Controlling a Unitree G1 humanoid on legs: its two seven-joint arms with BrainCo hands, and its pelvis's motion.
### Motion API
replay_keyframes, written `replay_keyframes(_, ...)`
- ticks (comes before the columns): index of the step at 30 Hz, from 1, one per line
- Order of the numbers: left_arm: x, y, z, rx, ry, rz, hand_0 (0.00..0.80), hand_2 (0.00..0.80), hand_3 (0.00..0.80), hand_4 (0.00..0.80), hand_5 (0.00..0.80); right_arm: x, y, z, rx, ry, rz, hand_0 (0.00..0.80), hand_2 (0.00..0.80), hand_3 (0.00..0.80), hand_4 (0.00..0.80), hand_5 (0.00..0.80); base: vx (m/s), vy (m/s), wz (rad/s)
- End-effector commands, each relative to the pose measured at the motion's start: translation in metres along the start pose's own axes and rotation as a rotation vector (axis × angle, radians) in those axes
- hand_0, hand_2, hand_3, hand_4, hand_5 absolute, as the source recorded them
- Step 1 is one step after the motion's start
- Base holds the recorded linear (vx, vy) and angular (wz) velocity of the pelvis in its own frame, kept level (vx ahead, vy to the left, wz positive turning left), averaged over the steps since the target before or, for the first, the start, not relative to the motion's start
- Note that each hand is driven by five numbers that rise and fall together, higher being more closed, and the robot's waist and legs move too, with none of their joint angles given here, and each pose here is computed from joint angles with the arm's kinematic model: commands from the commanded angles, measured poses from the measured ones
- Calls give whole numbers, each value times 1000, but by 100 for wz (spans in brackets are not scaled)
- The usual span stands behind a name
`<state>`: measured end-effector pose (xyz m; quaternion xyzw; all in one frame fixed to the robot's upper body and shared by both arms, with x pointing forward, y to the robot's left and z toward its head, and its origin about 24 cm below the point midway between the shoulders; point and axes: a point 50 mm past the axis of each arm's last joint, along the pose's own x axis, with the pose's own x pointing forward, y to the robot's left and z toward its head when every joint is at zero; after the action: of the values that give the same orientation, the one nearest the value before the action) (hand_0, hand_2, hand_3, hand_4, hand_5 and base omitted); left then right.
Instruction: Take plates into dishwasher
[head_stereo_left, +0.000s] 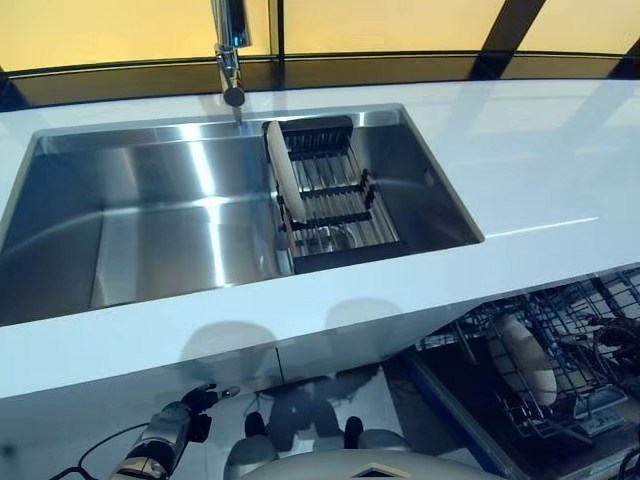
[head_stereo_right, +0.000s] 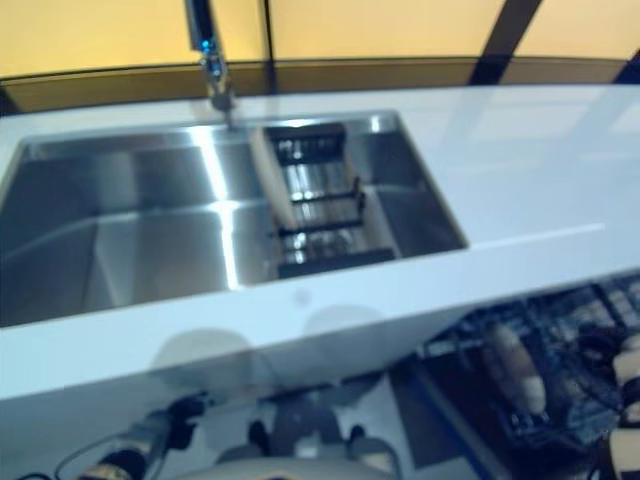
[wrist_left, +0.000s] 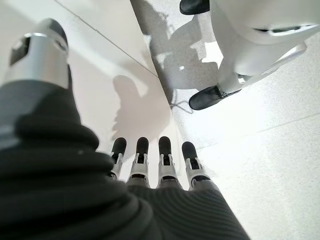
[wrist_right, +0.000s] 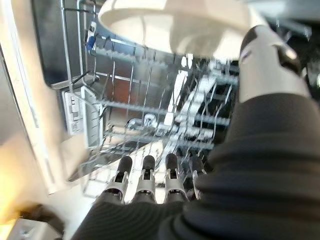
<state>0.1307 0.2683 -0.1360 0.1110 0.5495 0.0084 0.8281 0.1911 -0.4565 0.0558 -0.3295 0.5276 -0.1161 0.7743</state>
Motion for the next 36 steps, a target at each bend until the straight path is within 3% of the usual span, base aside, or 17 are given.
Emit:
replay_keyframes(1,0,7,2,6,-6,33,0,0,0,0,0,-22,-43,-3,31,2,-153,0,0,0,0,0,-9,30,-7)
replay_keyframes(14,1,3,-4,-50,2,39,0,0,0,0,0,-54,-89,-10,426,-87,-408,0,0,0,0,0,-3,19,-4)
replay_keyframes(26,-1,-4,-25,-78,56,27,0,0,0,0,0,-108,-129,58,644,-401,-635,0,0,0,0,0,1,15,-1)
replay_keyframes(36,-1,-3,-28,-73,70,28,0,0,0,0,0,-146,-145,111,683,-634,-598,0,0,0,0,0,1,3,0)
